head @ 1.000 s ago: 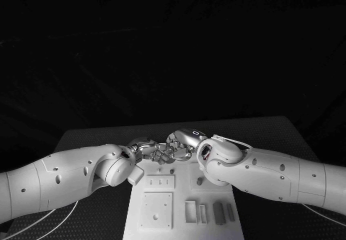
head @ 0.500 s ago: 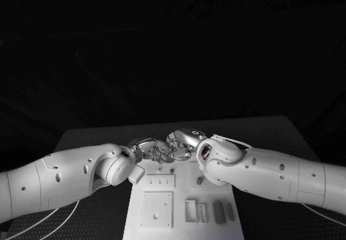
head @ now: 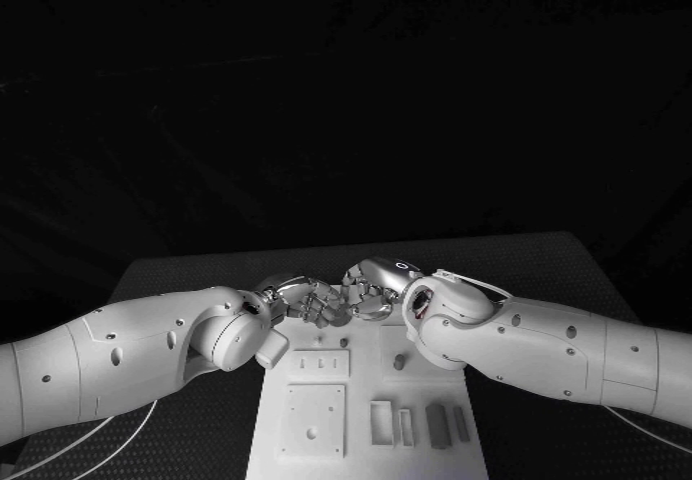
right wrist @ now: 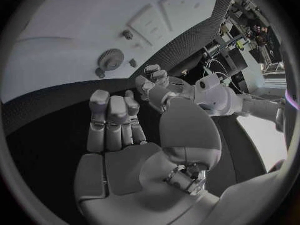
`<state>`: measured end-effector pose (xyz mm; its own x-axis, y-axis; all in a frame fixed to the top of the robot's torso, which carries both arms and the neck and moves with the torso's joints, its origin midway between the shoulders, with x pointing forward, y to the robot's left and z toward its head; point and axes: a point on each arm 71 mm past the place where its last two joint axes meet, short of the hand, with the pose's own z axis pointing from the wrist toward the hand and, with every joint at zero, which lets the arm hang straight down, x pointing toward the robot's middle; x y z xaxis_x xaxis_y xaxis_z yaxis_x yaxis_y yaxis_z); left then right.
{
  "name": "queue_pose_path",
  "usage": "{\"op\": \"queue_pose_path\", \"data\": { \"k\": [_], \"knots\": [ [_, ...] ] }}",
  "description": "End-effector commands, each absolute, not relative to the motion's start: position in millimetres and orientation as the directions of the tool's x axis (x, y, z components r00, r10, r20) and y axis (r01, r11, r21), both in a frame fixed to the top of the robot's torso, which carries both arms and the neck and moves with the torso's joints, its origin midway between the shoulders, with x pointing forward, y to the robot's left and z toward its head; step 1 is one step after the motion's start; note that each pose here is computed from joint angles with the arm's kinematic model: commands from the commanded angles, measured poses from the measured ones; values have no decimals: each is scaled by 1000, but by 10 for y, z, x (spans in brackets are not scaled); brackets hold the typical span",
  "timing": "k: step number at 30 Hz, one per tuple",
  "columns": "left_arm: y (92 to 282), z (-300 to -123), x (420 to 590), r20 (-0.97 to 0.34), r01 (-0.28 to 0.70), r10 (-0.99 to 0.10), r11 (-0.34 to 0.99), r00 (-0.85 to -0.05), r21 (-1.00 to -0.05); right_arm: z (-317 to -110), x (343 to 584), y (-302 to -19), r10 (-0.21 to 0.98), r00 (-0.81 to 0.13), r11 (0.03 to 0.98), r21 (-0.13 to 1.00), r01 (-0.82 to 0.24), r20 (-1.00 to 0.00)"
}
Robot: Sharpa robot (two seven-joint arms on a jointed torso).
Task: Assemble the parts on the task board
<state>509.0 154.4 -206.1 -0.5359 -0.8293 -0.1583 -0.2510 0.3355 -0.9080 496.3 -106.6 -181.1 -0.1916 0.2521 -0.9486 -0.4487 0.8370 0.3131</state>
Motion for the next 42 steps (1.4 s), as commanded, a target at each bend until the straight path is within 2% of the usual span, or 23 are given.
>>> {"op": "queue_pose_path", "data": {
  "k": [1,5,9,12,20,29,34,42],
  "knots": [
    [1545,-2043,5098,-232,-189,-796,394,-559,-899,-1802,4980,-1130,336,-217,803,399,-443,-917],
    [1609,-2032,5132,-299,-145,-781,441,-548,-886,-1782,4950,-1267,424,-252,762,493,-419,-870],
    [1708,-2031,5174,-332,-141,-778,469,-533,-872,-1748,4980,-1440,474,-227,749,525,-403,-851],
    [1766,-2036,5189,-362,-135,-751,509,-552,-850,-1701,5029,-1617,529,-200,739,564,-369,-825],
    [1799,-2008,5191,-413,-140,-642,631,-646,-763,-1468,5329,-2100,592,-115,751,597,-283,-798],
    [1869,-1988,5186,-497,-190,-556,771,-666,-608,-1291,5710,-2441,632,-61,751,630,-199,-773],
    [1840,-1967,5182,-533,-163,-499,816,-683,-555,-1315,5859,-2513,665,-78,728,668,-153,-743],
    [1656,-1945,5192,-601,-89,-426,857,-677,-507,-1347,5971,-2360,704,-137,676,717,-170,-696]
  ]
}}
